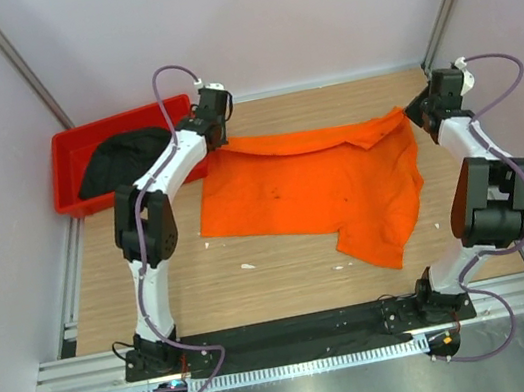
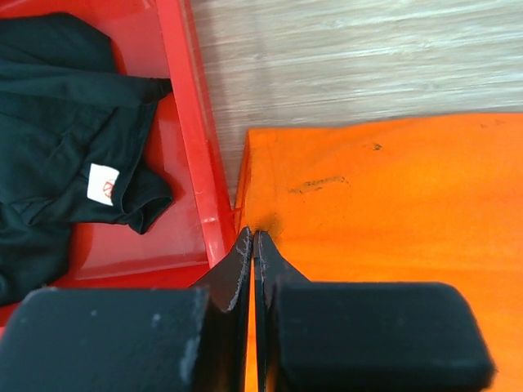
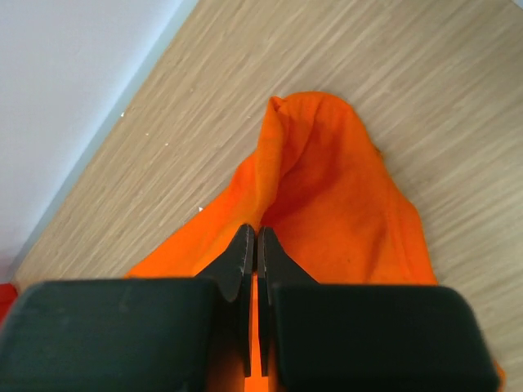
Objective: Fold and stack the t-shirts
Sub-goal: Fold the tshirt
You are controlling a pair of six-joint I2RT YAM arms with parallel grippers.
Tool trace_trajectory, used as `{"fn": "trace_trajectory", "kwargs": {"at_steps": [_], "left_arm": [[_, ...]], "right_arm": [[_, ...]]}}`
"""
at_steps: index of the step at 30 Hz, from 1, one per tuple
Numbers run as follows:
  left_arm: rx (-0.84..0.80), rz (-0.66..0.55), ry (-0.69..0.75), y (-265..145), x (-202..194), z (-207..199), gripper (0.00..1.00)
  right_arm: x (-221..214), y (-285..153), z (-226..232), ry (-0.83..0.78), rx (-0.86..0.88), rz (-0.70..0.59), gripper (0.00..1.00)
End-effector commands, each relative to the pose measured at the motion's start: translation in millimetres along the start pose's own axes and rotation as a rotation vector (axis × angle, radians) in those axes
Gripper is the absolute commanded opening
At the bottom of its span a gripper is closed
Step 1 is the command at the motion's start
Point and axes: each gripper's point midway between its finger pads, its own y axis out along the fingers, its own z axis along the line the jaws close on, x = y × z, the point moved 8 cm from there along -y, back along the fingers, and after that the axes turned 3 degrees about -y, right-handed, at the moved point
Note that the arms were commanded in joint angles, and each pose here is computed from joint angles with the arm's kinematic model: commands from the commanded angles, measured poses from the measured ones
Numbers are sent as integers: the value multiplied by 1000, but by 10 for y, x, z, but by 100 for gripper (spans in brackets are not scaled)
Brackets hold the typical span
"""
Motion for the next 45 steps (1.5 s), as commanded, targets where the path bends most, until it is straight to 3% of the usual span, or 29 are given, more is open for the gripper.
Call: {"fn": "trace_trajectory", "kwargs": {"at_steps": [1,10,16,25,36,45], "left_arm": [[50,-18,2,103,83,130,0],[50,1,-27,383,165,408,0],[-13,10,12,495,163,332,0],[-110,-42,-29,519,303,209,0],[-22,50,-3,498,85,315,0],[-57,111,-13,510,-47,272,0]], "right_arm": [[110,-221,23,35,-56,-46,1],[90,-403,-92,-7,-145,14,1],[-102,-428,-167,12,-154,89,1],[-95,-458,-206,-20,-182,95,1],[-236,-575,-303,-24,-235,169,1],[-477,-528,-425,-3,-269,263,1]]}}
